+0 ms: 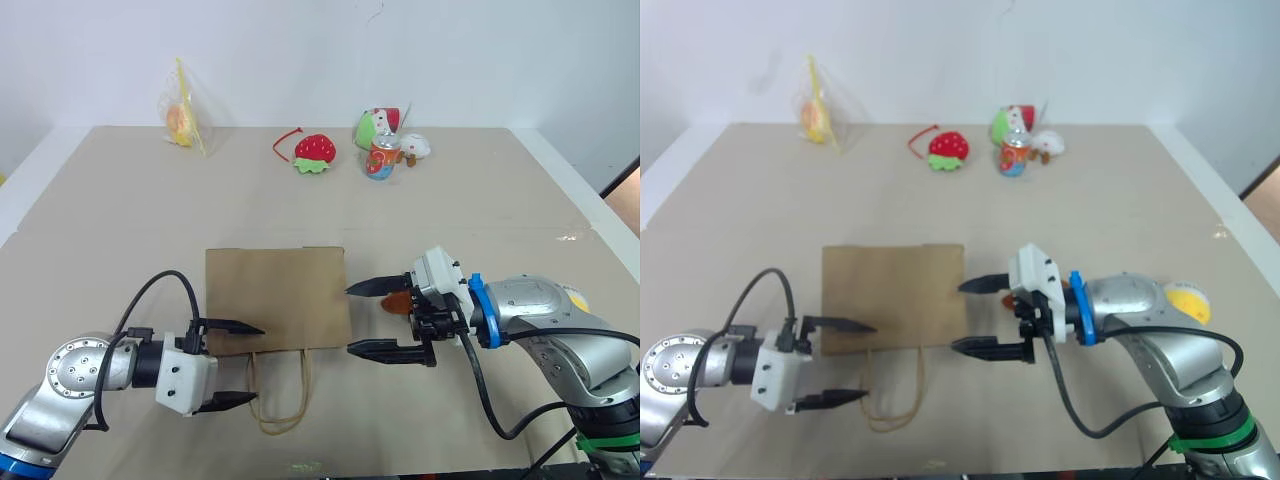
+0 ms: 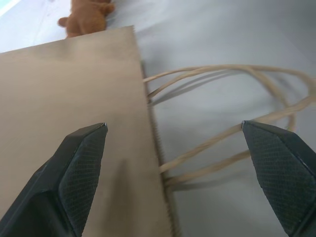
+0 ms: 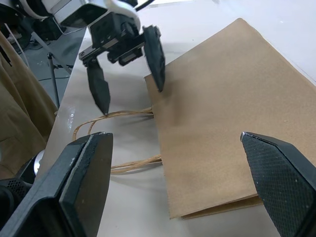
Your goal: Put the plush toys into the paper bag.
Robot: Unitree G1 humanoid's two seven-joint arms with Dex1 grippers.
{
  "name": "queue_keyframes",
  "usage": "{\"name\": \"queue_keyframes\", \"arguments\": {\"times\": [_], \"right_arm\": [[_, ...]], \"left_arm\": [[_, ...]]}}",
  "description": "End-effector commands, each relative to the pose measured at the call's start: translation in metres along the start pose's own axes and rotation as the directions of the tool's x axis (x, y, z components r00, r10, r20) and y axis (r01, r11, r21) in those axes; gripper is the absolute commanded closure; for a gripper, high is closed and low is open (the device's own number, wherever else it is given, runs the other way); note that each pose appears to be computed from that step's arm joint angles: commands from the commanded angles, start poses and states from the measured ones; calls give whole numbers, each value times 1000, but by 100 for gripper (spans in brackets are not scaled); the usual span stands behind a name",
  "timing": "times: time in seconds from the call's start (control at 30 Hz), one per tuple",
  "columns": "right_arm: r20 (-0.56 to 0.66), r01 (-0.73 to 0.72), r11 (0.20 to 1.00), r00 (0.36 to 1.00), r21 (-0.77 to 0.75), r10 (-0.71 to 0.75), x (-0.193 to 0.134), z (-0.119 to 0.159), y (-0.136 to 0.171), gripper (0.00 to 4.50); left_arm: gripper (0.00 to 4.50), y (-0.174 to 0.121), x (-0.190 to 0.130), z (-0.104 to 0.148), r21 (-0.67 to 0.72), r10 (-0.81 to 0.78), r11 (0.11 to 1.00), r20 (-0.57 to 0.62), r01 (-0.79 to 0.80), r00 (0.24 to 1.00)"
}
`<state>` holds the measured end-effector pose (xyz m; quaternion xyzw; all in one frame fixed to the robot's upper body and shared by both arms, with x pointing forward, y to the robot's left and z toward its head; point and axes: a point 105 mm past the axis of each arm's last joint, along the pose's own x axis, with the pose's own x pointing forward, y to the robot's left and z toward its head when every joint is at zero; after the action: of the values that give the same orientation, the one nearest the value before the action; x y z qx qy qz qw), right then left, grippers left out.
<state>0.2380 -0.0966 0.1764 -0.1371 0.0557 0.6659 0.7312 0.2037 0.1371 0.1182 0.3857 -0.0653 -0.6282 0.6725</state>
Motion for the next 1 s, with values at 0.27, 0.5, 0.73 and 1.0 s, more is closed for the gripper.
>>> {"name": "queue_keyframes", "arguments": {"times": [0.27,0.5,0.73,1.0], "right_arm": [[17,5,999,1000,-48,-4,-2,10,2,4],[16,11,999,1000,-50,-10,-2,10,1,4],[17,19,999,1000,-51,-18,-2,10,-1,4],[15,33,998,999,-51,-32,-2,11,-2,0]], "left_arm": [[0,-3,-4,-11,34,-4,999,-47,6,999],[0,-2,10,0,45,8,999,17,-8,1000],[0,-6,23,11,56,-31,998,76,27,997],[57,-2,33,14,71,-49,997,102,42,994]]}}
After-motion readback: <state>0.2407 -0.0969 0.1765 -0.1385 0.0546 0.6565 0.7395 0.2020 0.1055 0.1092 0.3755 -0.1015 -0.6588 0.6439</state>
